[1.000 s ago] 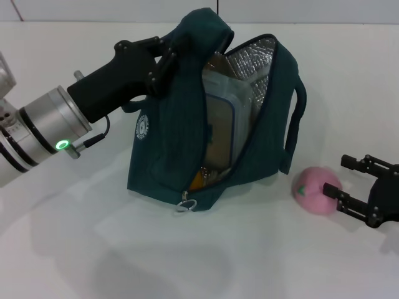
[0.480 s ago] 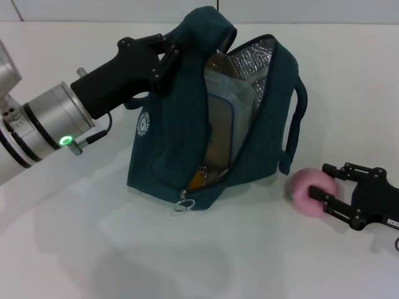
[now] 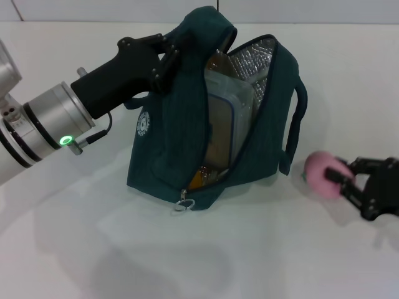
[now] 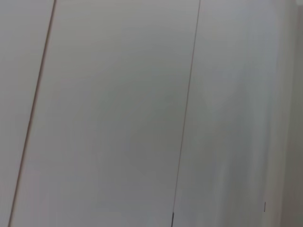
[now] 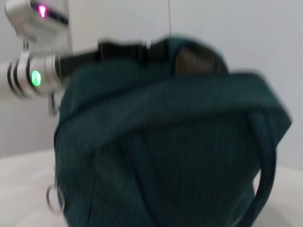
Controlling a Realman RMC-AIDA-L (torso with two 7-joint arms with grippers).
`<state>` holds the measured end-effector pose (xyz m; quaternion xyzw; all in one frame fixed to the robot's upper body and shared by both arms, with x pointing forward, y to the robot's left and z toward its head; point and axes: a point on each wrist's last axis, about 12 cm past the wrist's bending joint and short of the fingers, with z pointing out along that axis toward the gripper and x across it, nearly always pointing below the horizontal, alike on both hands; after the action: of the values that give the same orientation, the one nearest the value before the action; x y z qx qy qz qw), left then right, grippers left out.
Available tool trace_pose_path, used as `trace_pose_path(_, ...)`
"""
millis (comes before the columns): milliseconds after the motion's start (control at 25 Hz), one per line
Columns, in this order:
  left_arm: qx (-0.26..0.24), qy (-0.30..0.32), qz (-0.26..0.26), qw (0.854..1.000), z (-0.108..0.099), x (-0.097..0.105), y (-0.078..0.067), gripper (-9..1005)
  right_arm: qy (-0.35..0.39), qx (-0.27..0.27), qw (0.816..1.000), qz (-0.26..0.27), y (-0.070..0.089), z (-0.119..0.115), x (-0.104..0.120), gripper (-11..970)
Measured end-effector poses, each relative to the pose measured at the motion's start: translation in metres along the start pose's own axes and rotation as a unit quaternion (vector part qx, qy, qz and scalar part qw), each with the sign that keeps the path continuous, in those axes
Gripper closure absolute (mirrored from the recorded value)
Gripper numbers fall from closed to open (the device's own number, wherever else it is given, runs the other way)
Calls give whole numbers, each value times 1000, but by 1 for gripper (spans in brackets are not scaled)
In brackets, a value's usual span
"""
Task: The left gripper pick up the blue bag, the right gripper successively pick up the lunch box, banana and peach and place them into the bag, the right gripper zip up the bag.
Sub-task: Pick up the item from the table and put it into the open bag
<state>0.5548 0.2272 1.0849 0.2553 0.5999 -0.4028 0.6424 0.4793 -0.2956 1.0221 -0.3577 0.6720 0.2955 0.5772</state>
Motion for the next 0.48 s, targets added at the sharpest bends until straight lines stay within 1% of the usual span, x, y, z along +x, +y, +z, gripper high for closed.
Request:
trace_pose_path(200,0,1,2,1000,-1,1,0,953,-70,25,997,-12,-4,-15,-16,766)
trace_pose_path(240,0,0,3,1000,-1,0,0,953,-95,23,995,-17,-4,-16,-22,776)
trace_pose_path(280,1,0,4,1000,-1,0,-1,953,-95,23,995,-17,-4,-16,-22,785)
trace_pose_path(400,2,0,4,1000,-1,0,-1,953,-141,5,990,-23,-7,-7,-38,812)
trace_pose_path(480,2,1,8,1000,-1,0,-1,953,-173,-17,985,-18,-12,3,-54,829)
